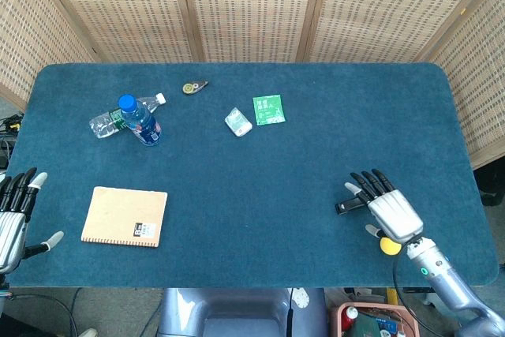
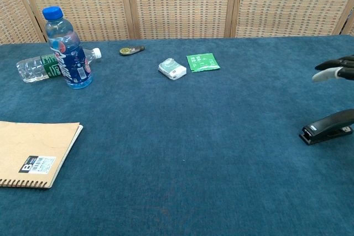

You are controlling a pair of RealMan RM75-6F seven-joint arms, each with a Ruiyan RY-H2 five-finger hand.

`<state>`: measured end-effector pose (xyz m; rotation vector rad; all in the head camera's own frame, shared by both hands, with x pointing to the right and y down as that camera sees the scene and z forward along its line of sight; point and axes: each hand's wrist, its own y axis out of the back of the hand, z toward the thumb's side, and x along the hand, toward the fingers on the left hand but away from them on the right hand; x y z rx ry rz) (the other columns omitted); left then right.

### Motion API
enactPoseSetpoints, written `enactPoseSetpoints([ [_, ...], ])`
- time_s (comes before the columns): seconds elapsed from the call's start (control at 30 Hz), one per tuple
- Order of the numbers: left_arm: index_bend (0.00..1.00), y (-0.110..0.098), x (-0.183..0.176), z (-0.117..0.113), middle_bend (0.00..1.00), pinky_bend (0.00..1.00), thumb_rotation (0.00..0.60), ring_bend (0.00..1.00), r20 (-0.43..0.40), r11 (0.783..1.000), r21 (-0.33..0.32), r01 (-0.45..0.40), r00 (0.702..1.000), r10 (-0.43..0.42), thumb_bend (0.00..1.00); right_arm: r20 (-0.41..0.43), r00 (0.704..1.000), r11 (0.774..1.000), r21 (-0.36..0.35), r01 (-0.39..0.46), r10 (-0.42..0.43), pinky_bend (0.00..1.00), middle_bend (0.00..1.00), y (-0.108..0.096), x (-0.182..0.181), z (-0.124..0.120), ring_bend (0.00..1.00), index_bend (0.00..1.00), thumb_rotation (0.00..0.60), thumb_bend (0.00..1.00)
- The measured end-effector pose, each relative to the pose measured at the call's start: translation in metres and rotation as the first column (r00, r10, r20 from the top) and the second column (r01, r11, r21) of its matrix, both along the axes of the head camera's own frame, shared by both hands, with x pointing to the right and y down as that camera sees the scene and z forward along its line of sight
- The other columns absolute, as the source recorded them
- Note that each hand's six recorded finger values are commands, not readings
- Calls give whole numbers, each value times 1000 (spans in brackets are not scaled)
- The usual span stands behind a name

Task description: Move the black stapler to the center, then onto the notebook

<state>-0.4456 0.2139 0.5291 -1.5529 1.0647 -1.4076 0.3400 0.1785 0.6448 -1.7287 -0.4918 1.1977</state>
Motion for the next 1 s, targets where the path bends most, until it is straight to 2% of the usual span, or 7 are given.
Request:
enactPoseSetpoints([
  [0.13,0,-2,2,5,0,0,600,0,10,1000,-18,5,1000,-5,38,-18,999,999,-31,30,-31,4,64,-2,-8,23,0,113,600,38],
  [0.37,0,-6,4,12,0,0,600,0,18,999,-37,12,1000,-11,39,-64,994,995,-56,86,-90,68,138,-10,-13,52,18,182,600,164],
  [0.43,0,-8,4,14,0,0,600,0,21,999,-43,14,1000,-13,43,-80,992,993,-65,96,-101,112,194,-12,-13,60,67,224,600,193],
  [0.53,0,-9,5,16,0,0,600,0,24,999,-48,13,1000,-12,51,-86,990,992,-74,105,-112,223,355,-15,-15,70,232,369,600,307],
  [0.63,0,-10,5,16,0,0,600,0,22,999,-49,12,1000,-11,51,-67,992,993,-68,99,-103,262,471,-18,-18,74,351,472,600,425],
  [0.73,0,-10,6,16,0,0,600,0,16,999,-51,12,1000,-11,52,-56,994,995,-45,94,-96,289,554,-24,-22,75,423,539,600,452],
  [1.0,0,-11,4,15,0,0,600,0,-2,998,-58,21,1000,-21,52,22,996,996,1,92,-92,296,592,-34,-42,57,454,562,600,475],
])
